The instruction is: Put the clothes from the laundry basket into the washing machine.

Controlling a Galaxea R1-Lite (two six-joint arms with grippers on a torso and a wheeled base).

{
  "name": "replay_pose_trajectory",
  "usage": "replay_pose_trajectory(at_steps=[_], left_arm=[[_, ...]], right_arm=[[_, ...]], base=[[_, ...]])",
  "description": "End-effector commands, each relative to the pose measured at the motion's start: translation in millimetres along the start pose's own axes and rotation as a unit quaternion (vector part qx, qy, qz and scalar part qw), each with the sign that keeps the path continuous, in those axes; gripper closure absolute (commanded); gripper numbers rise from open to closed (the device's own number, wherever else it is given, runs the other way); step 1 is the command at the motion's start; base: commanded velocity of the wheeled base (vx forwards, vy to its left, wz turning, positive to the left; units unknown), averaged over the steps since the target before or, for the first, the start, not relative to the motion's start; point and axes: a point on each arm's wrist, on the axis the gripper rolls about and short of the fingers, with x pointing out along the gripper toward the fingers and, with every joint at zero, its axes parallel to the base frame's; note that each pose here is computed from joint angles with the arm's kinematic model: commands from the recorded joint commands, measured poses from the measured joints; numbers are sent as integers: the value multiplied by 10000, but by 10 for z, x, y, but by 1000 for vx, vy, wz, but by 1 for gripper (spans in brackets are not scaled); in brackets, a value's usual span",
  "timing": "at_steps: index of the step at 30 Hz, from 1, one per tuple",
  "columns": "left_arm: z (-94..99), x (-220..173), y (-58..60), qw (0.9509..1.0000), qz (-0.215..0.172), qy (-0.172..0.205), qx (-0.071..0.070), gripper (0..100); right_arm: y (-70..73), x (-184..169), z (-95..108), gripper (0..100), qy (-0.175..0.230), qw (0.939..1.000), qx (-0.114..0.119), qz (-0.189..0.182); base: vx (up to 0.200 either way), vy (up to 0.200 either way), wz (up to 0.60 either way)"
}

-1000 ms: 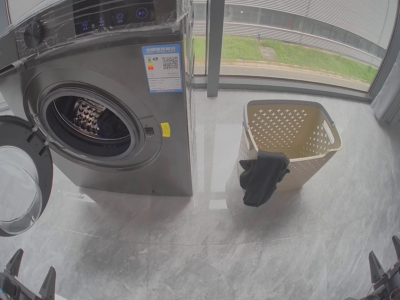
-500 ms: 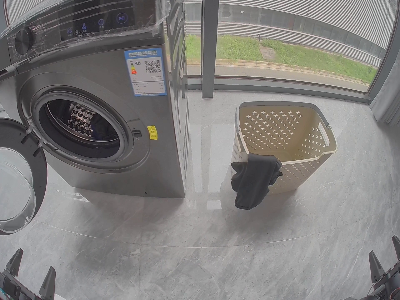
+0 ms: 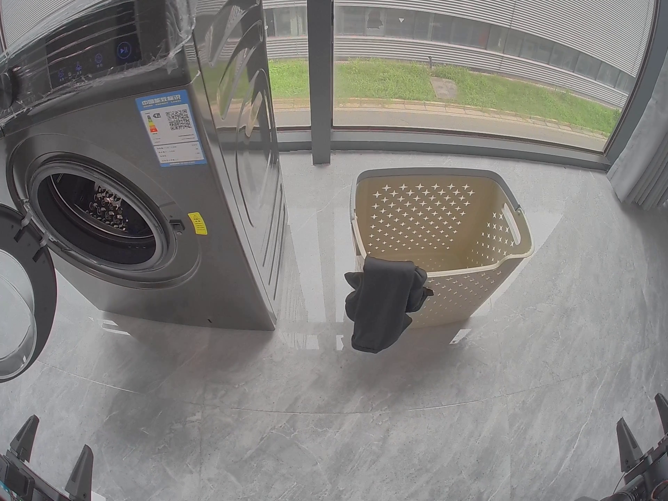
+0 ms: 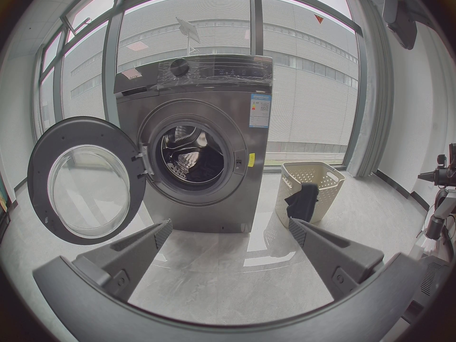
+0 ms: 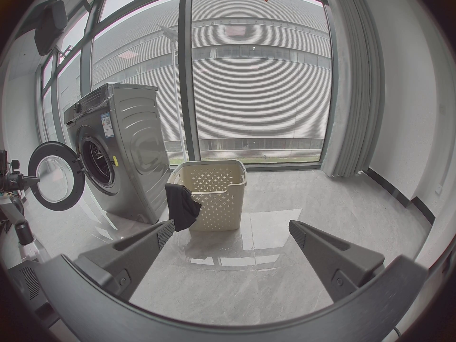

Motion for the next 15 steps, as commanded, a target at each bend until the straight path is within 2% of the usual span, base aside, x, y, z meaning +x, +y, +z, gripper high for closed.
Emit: replay_pose_trajectory(at_steps=[1,2,3,5,6,7,8,9,10,11,13,14,15], left_arm=[[-52,1,1,10000,4,12,-15,0],[-52,1,1,10000,11,12,-15,0],[-52,1,1,10000,11,12,-8,0],[-52,1,1,10000,4,12,-15,0],[-52,1,1,10000,11,12,-8,0],[-52,1,1,10000,11,12,-8,0],[-52,1,1,10000,11,12,-8,0],[-52,1,1,10000,11,12,0,0],[-52,1,1,10000,11,12,0,0],[-52,1,1,10000,11,12,0,0],[-52,1,1,10000,11,12,0,0],[-52,1,1,10000,11,12,8,0],[-52,1,1,10000,11,12,8,0]], right_arm=[[0,3,-44,0,2,10000,9,2],[3,-5,-3,0,-97,9999,15,65],[5,-32,102,0,-396,9992,3,85],[10,-138,434,0,-1029,9946,80,143],[10,-166,564,0,-1095,9937,164,184],[11,-140,610,0,-932,9951,220,230],[12,-47,641,0,-464,9978,301,377],[16,37,643,0,-109,9979,351,537],[16,37,643,0,-109,9979,351,537],[32,221,608,0,649,9934,420,845],[54,457,578,0,1468,9837,386,964],[65,555,588,0,1697,9796,381,1002],[68,571,588,0,1736,9788,381,1014]], base=[[200,0,0],[200,0,0],[200,0,0],[200,0,0],[200,0,0],[200,0,0],[200,0,0],[200,0,0],[200,0,0],[200,0,0],[200,0,0],[200,0,0],[0,0,0]])
